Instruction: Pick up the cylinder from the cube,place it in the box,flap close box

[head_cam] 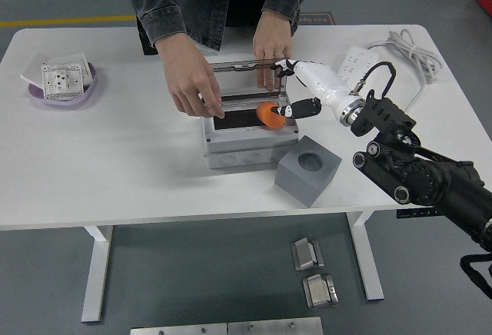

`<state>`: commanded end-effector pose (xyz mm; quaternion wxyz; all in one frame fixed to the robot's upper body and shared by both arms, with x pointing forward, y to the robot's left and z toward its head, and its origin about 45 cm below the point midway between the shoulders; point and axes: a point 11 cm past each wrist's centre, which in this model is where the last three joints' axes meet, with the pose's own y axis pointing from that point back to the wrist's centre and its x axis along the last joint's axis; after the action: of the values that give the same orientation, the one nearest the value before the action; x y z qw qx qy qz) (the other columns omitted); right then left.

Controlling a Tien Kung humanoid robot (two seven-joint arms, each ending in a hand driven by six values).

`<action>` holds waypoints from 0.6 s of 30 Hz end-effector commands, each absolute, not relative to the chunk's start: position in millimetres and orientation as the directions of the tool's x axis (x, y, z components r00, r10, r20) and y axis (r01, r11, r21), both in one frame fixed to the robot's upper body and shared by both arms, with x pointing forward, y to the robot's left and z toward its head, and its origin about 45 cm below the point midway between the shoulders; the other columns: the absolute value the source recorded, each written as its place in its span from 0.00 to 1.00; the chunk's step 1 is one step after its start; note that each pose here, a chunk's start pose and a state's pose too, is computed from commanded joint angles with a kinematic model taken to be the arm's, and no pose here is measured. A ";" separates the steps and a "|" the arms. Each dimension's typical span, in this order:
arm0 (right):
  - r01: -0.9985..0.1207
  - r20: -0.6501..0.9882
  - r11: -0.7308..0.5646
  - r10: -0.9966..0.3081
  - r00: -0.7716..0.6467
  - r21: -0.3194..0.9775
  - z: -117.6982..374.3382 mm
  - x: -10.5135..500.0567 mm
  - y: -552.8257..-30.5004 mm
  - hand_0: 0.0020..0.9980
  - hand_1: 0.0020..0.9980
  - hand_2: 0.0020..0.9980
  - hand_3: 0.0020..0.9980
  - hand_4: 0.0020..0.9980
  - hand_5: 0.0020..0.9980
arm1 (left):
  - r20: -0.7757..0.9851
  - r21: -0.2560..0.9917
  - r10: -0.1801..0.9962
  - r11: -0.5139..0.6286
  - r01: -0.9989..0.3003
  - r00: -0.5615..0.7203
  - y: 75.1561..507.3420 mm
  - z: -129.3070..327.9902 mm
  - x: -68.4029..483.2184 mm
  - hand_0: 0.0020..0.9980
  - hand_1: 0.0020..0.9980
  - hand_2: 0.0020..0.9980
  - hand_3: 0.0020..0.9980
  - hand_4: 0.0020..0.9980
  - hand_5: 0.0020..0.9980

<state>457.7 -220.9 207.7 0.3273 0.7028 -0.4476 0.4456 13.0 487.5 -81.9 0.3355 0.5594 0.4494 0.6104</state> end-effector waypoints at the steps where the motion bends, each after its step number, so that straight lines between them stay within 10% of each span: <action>1: -0.923 0.918 -0.380 -0.344 0.196 0.055 209.4 456.5 -224.2 0.84 0.75 0.71 0.81 0.89 0.27 | 0.381 0.924 0.912 -0.371 0.095 -0.150 487.4 -82.0 12.1 0.73 0.72 0.60 0.79 0.79 0.35; 18: -0.936 0.906 -0.350 -0.406 0.119 -0.034 240.0 443.0 -244.4 0.83 0.74 0.70 0.79 0.89 0.30 | 0.381 0.924 0.912 -0.369 0.103 -0.154 486.8 -82.6 8.1 0.73 0.72 0.59 0.79 0.79 0.34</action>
<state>443.0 -244.4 240.0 0.2945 0.6874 -0.4879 0.4502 8.1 486.8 -82.6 0.3320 0.5594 0.4534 0.6094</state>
